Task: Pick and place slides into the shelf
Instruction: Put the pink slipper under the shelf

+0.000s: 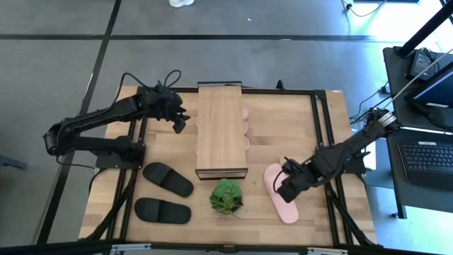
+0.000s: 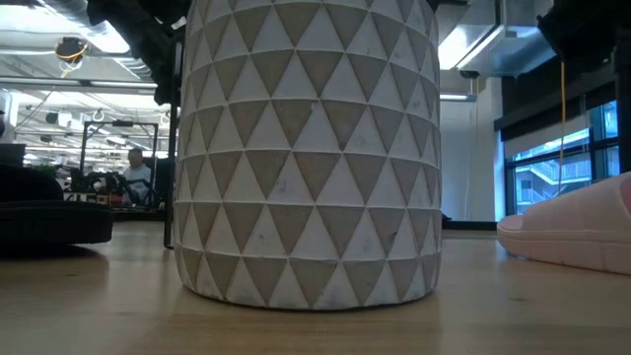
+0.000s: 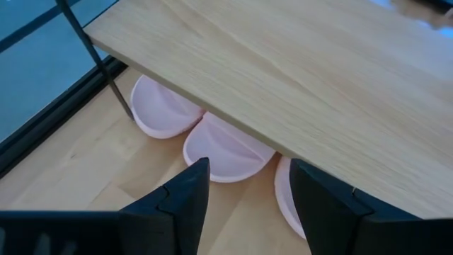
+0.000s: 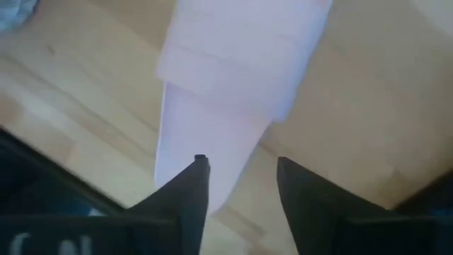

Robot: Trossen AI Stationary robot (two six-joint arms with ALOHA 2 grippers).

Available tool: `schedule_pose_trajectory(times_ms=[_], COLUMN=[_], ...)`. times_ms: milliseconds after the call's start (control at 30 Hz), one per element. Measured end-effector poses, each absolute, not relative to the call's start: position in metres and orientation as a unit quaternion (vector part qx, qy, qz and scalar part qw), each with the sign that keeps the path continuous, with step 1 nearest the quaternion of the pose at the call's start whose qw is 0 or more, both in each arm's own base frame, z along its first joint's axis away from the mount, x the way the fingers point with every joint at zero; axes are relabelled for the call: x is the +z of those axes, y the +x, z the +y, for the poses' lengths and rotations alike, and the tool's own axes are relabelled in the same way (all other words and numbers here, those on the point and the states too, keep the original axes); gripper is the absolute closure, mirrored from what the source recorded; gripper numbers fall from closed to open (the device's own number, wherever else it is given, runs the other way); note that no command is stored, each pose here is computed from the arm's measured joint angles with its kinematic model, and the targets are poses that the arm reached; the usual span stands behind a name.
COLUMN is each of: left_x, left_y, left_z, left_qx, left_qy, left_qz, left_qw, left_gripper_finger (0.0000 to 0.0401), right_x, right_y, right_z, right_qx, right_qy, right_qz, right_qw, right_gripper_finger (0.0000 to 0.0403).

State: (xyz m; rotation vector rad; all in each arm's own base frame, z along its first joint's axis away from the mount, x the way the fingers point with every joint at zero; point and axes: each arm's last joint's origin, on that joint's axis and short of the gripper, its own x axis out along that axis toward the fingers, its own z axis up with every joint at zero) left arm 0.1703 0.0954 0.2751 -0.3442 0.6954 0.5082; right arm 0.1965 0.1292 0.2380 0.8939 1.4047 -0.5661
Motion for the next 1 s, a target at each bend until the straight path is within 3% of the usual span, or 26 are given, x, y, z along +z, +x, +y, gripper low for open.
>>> schedule_pose_trajectory(times_ms=[233,367,733,1000], left_x=[0.275,0.275,0.275,0.275], left_y=[0.171,0.171,0.171,0.171], left_z=[0.094,0.094,0.094,0.094], left_qx=[0.242,0.242,0.242,0.243], left_qy=[-0.165,-0.165,-0.165,-0.165], left_qz=[0.336,0.336,0.336,0.337], left_qw=[0.895,0.895,0.895,0.895], left_gripper_finger=[0.0214,0.0214,0.0214,0.0214], right_x=[0.221,0.212,0.189,0.162], right_y=[0.193,0.187,0.174,0.184], right_z=[0.126,0.129,0.142,0.150], right_qx=[-0.284,-0.275,-0.275,-0.291], right_qy=[0.394,0.377,0.326,0.268], right_qz=[0.597,0.605,0.565,0.586], right_qw=[0.639,0.645,0.706,0.707], right_gripper_finger=[0.0145,0.0117,0.0113,0.0134])
